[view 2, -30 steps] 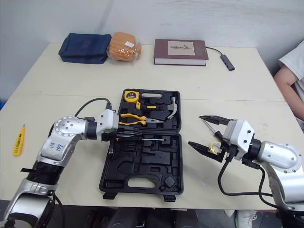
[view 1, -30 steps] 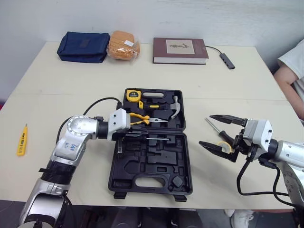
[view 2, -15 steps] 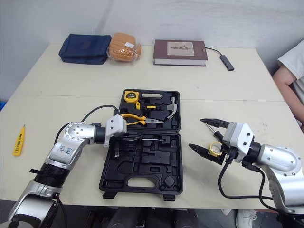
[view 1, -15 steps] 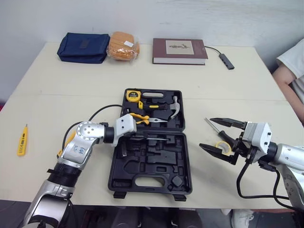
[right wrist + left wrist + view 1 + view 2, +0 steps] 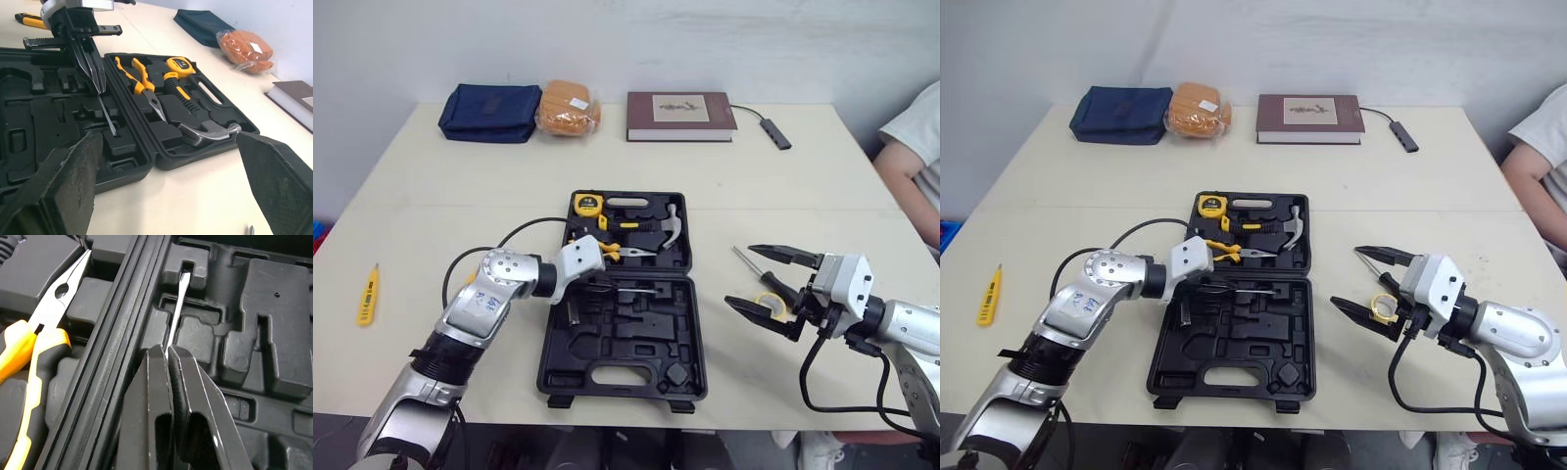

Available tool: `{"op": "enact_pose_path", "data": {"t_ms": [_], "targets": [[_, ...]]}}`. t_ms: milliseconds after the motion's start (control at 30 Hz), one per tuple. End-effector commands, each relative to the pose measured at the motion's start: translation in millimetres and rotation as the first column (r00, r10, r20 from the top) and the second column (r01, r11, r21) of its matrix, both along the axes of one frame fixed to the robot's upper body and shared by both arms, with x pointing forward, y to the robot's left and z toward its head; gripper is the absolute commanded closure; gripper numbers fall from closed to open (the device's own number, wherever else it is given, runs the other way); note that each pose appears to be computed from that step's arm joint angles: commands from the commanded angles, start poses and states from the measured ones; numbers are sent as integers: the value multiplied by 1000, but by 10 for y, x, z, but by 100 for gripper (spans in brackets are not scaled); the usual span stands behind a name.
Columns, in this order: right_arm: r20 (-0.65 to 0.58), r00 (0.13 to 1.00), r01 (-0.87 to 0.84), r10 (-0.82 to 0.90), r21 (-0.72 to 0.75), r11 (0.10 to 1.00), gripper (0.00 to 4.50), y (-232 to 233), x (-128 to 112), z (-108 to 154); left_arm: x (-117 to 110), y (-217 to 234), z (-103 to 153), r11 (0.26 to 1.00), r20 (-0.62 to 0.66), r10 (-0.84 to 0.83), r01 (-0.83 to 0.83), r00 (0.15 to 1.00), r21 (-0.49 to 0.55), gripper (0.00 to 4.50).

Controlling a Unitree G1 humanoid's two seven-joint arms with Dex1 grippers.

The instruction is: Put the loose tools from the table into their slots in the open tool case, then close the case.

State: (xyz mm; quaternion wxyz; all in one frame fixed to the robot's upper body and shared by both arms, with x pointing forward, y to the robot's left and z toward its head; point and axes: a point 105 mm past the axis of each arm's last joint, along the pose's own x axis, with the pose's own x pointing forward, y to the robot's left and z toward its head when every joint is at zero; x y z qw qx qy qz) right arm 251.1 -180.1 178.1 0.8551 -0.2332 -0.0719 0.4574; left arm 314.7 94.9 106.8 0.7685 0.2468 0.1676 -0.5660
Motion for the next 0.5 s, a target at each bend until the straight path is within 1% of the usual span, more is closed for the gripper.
{"op": "enact_pose_path", "data": {"t_ms": [33, 133, 233, 267, 300, 333, 367, 400, 433, 467, 500], "targets": [[64, 998, -6, 6, 3, 1000, 0, 32, -38, 122, -134, 233, -670, 979, -195, 106, -68, 975, 194, 444], [64, 998, -5, 4, 2, 1000, 0, 25, -33, 121, -75, 238, -603, 982, -177, 115, -85, 977, 166, 444], [64, 998, -4, 4, 0, 1000, 0, 18, -27, 117, -7, 269, -496, 986, -100, 83, -67, 992, 149, 444], [64, 998, -3, 3, 1, 1000, 0, 17, -29, 115, 14, 236, -428, 993, -68, 65, -57, 996, 105, 444], [65, 998, -2, 2, 1, 1000, 0, 11, -28, 115, 6, 146, -296, 1000, -30, 14, -14, 999, 16, 444], [73, 997, 7, -7, 5, 1000, 0, -22, -26, 139, -49, 64, 14, 988, 39, -55, 60, 998, -143, 444], [79, 997, 13, -13, 9, 1000, 0, -44, -26, 157, -109, 41, 235, 963, 101, -98, 120, 990, -241, 444], [78, 997, 18, -19, 20, 1000, 0, -70, -27, 180, -192, 91, 375, 945, 137, -139, 173, 981, -278, 444], [76, 997, 22, -24, 23, 999, 0, -97, -32, 193, -245, 171, 457, 939, 181, -151, 198, 972, -281, 444], [74, 997, 25, -26, 24, 999, 0, -113, -38, 198, -272, 224, 480, 940, 204, -154, 207, 967, -271, 444], [66, 997, 30, -31, 14, 999, 0, -153, -51, 181, -290, 313, 513, 940, 204, -129, 185, 970, -286, 444]]}}
